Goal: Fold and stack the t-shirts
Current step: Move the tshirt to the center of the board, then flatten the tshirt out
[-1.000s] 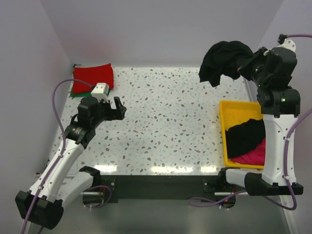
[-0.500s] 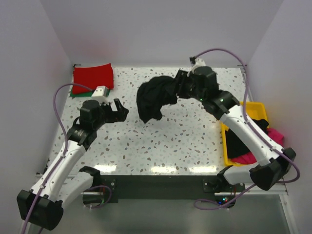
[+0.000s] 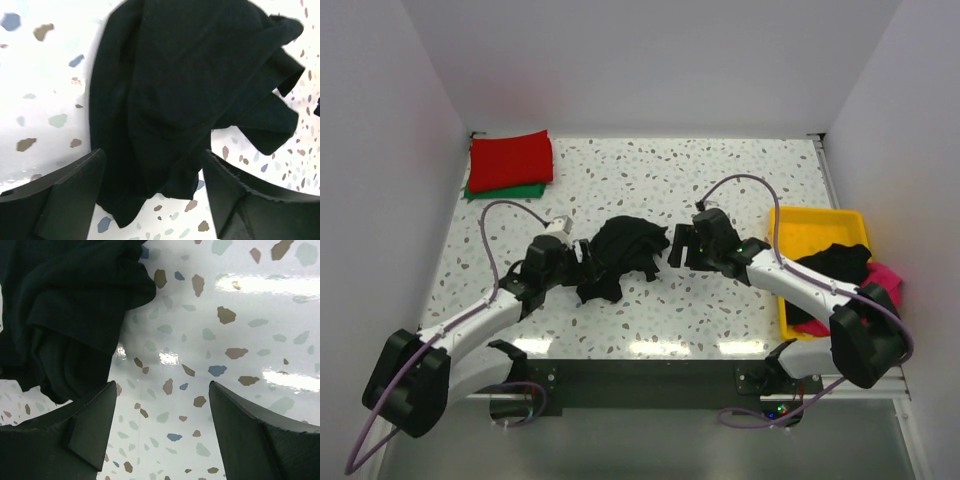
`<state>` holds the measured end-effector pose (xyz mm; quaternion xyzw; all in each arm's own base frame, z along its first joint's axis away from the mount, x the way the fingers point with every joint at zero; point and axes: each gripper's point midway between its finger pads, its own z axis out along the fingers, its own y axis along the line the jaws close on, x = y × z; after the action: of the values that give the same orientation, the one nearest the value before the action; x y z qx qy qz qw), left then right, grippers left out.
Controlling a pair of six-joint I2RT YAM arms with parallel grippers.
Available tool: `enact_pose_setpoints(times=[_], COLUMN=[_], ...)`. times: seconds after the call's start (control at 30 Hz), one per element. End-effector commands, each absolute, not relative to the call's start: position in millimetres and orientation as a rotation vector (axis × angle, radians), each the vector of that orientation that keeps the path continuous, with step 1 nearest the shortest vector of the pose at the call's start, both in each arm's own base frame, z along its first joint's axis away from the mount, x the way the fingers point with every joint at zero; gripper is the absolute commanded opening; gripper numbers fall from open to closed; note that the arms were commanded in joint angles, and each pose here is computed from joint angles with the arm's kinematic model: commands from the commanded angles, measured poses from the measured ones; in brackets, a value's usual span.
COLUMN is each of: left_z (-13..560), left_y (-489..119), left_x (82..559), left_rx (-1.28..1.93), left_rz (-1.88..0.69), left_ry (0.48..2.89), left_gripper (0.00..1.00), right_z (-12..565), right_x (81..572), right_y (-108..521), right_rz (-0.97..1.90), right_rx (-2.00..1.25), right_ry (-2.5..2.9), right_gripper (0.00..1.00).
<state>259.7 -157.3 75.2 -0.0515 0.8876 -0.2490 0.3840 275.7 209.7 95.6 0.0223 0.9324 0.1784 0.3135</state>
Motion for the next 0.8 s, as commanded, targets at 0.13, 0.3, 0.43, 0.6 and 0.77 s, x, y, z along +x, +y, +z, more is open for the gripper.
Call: enact_pose_setpoints(times=[0.13, 0.3, 0.43, 0.6, 0.77], left_z=[73.5, 73.8, 71.9, 68.6, 72.8], left_y=[-169.7, -170.6, -170.0, -169.2, -167.1], left_x=[276.9, 278.1, 274.3, 268.6, 265.6], left_rx=[-0.137, -0.125, -0.118, -0.112, -0.115], left_rz=[-0.631, -0.624, -0.627, -0.635, -0.636], left_ry=[2.186, 2.191, 2.2, 2.209, 2.201], left_gripper=[0.74, 0.61, 0.49, 0.33, 0.14], right_z=[104.8, 107.1, 103.5, 98.1, 95.2], right_x=[286.5, 278.5, 277.6, 270.4, 268.2], right_y=[257.4, 274.7, 284.4, 295.4, 300.6], right_rz=[0.641, 0.654, 0.665, 0.667, 0.663], right_rx=[0.088, 0.117, 0.142, 0.141, 0.161], right_ry=[2.318, 2.283, 2.267, 2.277, 2.26], right_gripper=[0.77, 0.77, 0.77, 0.76, 0.6])
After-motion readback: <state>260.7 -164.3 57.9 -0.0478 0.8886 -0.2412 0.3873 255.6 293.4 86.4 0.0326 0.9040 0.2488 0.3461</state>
